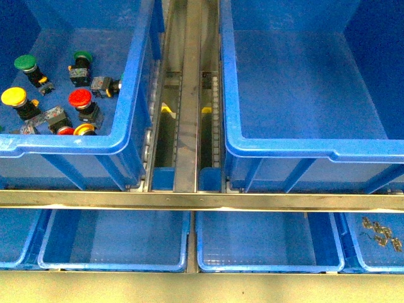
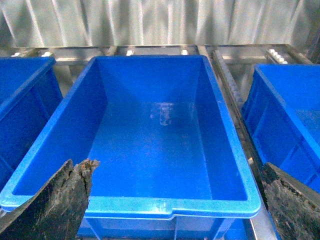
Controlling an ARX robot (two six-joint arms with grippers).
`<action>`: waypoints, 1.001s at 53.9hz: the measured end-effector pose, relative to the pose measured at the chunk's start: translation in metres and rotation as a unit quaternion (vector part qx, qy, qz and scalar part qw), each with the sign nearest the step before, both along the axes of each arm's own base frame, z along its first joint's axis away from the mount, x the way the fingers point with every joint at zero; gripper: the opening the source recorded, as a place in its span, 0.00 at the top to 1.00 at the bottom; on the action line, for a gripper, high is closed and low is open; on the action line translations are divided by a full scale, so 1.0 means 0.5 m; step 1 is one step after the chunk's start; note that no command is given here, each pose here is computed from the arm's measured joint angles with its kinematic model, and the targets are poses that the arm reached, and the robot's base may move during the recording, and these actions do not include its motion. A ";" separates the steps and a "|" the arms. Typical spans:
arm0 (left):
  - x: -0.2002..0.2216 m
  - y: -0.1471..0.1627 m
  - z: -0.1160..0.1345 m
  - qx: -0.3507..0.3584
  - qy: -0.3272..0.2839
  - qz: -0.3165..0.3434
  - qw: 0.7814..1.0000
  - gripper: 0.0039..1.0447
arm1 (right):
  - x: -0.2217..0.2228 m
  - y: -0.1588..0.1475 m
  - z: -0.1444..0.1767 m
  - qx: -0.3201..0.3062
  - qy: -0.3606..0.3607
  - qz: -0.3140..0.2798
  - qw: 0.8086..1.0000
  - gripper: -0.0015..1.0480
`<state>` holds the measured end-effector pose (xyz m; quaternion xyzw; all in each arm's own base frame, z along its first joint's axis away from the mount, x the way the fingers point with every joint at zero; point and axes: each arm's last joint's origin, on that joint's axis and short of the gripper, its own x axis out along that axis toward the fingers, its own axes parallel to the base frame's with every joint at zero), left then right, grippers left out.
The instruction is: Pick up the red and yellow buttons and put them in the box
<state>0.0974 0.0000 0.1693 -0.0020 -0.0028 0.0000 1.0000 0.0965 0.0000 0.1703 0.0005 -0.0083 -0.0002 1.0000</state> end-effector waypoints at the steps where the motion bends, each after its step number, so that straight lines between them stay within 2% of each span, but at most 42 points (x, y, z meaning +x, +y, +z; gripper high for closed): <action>1: 0.000 0.000 0.000 0.000 0.000 0.000 1.000 0.07 | 0.000 0.000 0.000 0.000 0.000 0.000 1.000 0.06; 54: 0.000 0.000 0.000 0.000 0.000 0.000 1.000 0.07 | 0.000 0.000 0.000 0.000 0.000 0.000 1.000 0.06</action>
